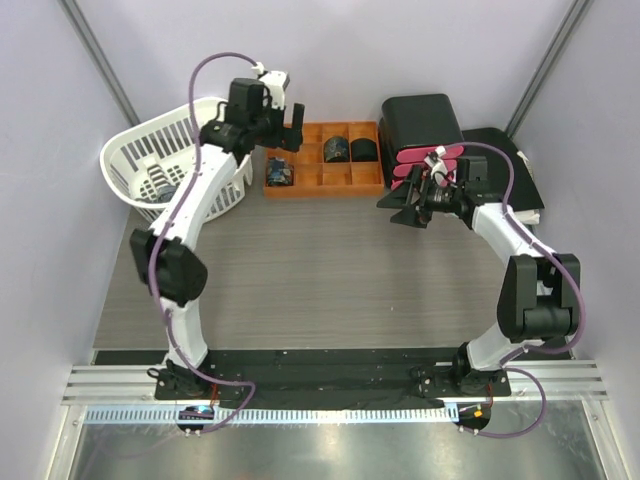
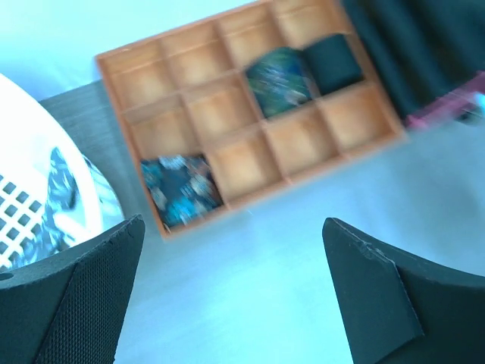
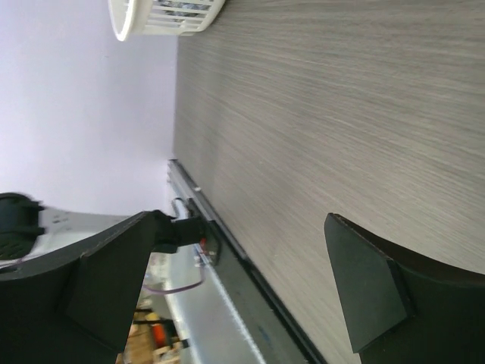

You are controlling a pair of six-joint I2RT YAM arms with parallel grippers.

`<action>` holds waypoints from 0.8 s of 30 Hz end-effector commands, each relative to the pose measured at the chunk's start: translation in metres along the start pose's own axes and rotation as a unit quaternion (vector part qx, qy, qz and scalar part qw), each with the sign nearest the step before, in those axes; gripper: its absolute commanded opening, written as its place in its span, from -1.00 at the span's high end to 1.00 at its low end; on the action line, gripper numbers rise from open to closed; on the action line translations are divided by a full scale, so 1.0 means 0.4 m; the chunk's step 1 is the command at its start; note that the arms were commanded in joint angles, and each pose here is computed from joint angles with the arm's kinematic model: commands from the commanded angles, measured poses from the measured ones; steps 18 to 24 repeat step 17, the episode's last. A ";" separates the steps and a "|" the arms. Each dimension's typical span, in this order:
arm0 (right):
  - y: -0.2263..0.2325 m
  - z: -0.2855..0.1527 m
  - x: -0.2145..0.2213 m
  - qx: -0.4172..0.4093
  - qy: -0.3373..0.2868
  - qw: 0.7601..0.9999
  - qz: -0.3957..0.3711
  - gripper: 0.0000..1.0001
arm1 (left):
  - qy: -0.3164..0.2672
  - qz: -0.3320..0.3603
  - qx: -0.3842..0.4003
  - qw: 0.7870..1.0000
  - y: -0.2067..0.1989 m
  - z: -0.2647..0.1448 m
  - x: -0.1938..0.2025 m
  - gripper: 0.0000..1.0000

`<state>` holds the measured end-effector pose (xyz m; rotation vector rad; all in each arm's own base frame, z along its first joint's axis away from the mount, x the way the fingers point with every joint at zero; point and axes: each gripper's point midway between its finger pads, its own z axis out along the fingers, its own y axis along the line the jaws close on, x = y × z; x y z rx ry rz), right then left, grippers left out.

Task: Roll the ties
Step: Reset both arms

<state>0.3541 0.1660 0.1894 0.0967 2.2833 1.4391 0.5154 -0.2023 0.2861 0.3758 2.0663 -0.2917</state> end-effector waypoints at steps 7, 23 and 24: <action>-0.072 -0.114 0.019 0.151 -0.030 0.980 -0.127 -1.00 | 0.176 -0.027 0.038 0.983 -0.028 -0.270 0.362 -0.99; -0.109 -0.148 0.086 0.184 -0.033 0.968 -0.165 -1.00 | 0.171 -0.037 0.014 0.984 -0.013 -0.371 0.528 -0.99; -0.109 -0.148 0.086 0.184 -0.033 0.968 -0.165 -1.00 | 0.171 -0.037 0.014 0.984 -0.013 -0.371 0.528 -0.99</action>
